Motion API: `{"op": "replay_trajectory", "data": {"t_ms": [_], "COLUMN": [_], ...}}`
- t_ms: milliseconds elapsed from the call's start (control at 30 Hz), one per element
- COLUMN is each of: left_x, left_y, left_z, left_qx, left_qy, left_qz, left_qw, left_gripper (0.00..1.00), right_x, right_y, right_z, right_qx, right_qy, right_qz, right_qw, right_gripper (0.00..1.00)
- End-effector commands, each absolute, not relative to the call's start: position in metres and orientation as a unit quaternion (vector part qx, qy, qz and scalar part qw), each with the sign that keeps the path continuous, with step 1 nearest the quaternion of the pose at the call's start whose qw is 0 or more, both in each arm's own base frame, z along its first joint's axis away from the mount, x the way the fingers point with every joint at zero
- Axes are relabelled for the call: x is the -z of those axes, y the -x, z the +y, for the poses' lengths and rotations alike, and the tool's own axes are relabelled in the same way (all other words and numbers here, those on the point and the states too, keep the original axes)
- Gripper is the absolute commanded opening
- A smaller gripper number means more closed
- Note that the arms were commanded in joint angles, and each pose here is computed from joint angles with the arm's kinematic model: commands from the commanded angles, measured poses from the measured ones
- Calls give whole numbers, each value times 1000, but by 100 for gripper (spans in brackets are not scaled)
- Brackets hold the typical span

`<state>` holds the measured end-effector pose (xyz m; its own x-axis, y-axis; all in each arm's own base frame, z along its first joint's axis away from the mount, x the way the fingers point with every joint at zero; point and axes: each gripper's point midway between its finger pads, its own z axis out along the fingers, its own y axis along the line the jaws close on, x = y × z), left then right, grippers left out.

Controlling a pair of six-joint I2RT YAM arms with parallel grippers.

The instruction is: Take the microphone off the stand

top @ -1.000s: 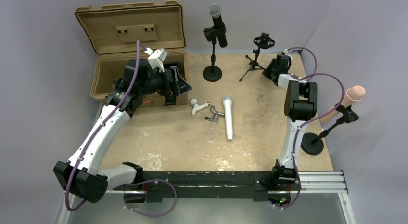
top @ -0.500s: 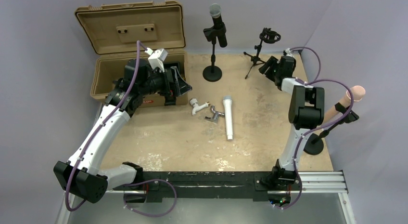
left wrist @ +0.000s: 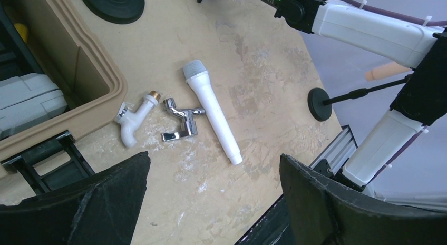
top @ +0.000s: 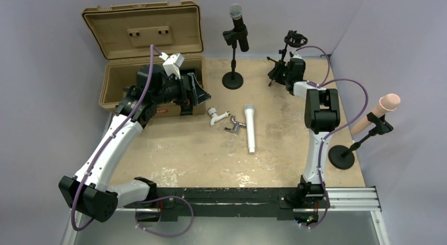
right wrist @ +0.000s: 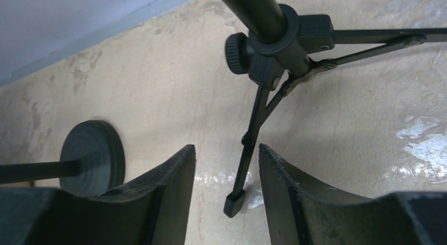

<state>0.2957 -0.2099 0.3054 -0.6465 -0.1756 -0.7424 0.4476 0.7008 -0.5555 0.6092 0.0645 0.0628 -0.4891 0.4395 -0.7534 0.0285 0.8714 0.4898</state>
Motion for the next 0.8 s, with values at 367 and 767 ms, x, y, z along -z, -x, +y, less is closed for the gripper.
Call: {"op": "replay_trajectory", "data": {"t_ms": [367, 767], "left_x": [-319, -319], "left_y": [-301, -298], "left_z": [-214, -221], "left_qx": [383, 394], "left_qy": [-89, -91], "left_qz": [814, 812], "left_qw": [428, 420], "left_gripper": [90, 91], "right_x": [-33, -20], "right_y": [-623, -535], "right_z": [61, 61], "right_qx": [-182, -158], "right_qy": [-163, -101], "right_qz": [865, 904], "right_qw": [439, 384], "right_gripper": [12, 0]}}
